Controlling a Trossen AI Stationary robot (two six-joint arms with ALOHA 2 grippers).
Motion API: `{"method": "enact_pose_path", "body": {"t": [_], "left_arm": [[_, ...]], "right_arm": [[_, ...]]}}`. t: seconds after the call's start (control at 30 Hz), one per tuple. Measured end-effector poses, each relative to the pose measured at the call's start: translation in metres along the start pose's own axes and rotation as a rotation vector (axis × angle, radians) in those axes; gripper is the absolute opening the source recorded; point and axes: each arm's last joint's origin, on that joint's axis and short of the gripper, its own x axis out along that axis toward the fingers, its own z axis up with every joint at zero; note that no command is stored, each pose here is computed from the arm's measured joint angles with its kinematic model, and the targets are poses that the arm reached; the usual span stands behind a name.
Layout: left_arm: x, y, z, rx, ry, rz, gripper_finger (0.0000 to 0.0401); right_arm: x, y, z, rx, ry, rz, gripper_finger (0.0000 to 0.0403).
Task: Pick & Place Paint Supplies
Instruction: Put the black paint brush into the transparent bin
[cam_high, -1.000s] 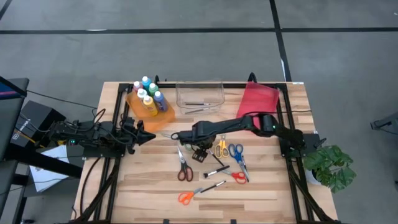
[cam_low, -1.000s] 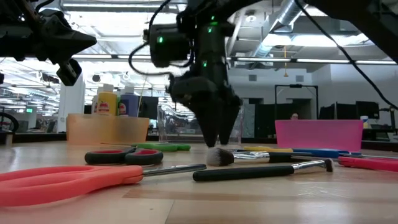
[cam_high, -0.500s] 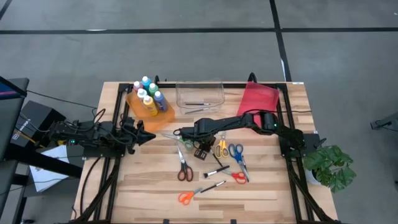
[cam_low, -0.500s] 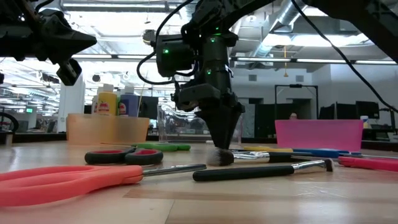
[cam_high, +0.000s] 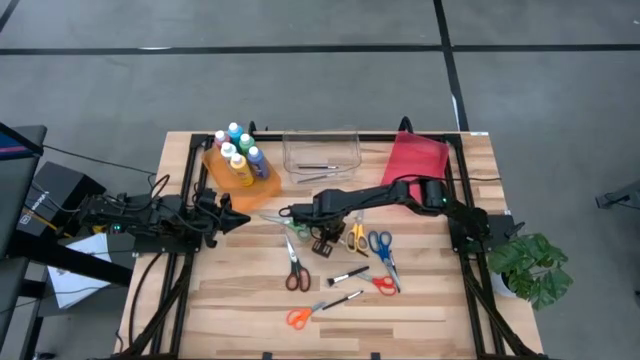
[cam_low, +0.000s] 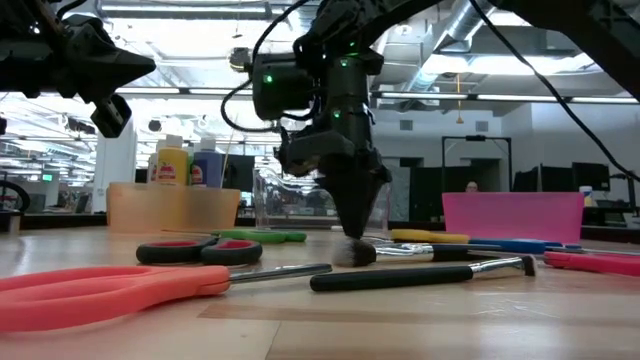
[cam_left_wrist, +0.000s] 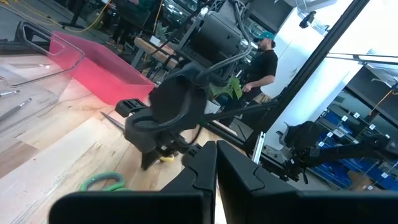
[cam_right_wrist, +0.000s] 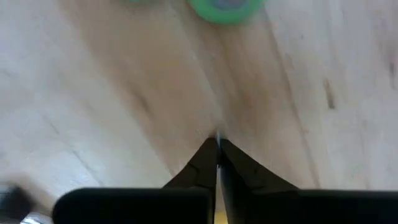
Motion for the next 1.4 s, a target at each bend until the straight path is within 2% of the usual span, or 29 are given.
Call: {"method": "enact_pose_path", "body": {"t": [0.07, 0.27, 0.53, 0.87, 1.13, 1.4], "left_arm": [[0.000, 0.000, 0.000, 0.000, 0.000, 0.000, 0.0006], [0.000, 0.000, 0.000, 0.000, 0.000, 0.000, 0.0006], [0.000, 0.000, 0.000, 0.000, 0.000, 0.000, 0.0006], [0.000, 0.000, 0.000, 0.000, -0.001, 0.000, 0.0006], [0.000, 0.000, 0.000, 0.001, 0.005, 0.001, 0.0006], [0.000, 0.000, 0.000, 0.001, 0.007, 0.003, 0.0006]], "right_arm": [[-0.014, 0.002, -0.002, 0.000, -0.038, 0.017, 0.0002], [-0.086, 0.002, -0.019, 0.015, -0.206, 0.090, 0.0001], [-0.174, -0.003, -0.051, 0.021, -0.491, 0.193, 0.0001], [-0.274, -0.010, -0.105, -0.176, -0.926, 0.330, 0.0000], [-0.310, -0.030, -0.133, -0.290, -1.096, 0.290, 0.0000], [-0.311, -0.056, -0.122, -0.332, -1.132, 0.107, 0.0000]]}}
